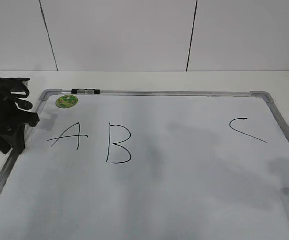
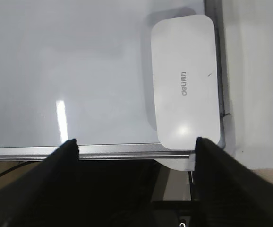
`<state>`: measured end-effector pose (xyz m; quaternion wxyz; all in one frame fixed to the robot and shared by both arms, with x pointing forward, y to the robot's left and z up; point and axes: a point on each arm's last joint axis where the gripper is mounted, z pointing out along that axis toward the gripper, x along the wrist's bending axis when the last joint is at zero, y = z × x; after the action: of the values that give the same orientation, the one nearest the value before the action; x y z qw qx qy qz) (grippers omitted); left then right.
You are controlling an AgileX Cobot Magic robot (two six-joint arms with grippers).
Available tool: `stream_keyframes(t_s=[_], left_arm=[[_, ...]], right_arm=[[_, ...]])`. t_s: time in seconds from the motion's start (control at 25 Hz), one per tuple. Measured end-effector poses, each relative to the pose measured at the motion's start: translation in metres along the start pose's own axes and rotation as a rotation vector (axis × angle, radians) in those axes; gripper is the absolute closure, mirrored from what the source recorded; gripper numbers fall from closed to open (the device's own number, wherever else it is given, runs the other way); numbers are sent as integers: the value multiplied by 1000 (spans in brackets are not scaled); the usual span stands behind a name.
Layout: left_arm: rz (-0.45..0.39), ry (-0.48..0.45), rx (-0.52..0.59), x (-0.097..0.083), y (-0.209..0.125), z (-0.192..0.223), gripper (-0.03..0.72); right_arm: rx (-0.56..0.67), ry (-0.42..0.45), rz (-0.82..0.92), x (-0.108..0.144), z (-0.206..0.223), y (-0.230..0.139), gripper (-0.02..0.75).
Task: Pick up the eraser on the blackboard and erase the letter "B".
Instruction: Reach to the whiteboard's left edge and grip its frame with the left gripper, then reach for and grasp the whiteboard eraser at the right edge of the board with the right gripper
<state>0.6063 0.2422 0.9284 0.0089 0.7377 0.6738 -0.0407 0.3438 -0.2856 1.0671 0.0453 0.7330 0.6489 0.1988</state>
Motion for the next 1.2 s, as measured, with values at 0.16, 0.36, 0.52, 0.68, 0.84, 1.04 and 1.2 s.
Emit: stream_keyframes(t_s=[0.16,0.36,0.52,0.68,0.84,1.04,1.2], left_arm=[[9,-2,-10,-1,6,-11,450],[10,-5,-10,-2,9,-16,450],[9,-4,4,-2,10,-12,450],[9,-4,4,-2,10,-11,451],[4,-4,0,0,11,-11,451],[10,-4,0,0,11,-11,452],[15,-4,25,1,12,-3,452]], right_arm=[[0,-4,-1,0,0,0,154],[0,-11,-3,-1,0,0,154],[0,-15,-5,-1,0,0,154],[0,-17,-6,-2,0,0,154],[-1,-19,-8,-2,0,0,154],[-1,-21,-9,-2,0,0,154],[-1,-21,-9,-2,0,0,154]])
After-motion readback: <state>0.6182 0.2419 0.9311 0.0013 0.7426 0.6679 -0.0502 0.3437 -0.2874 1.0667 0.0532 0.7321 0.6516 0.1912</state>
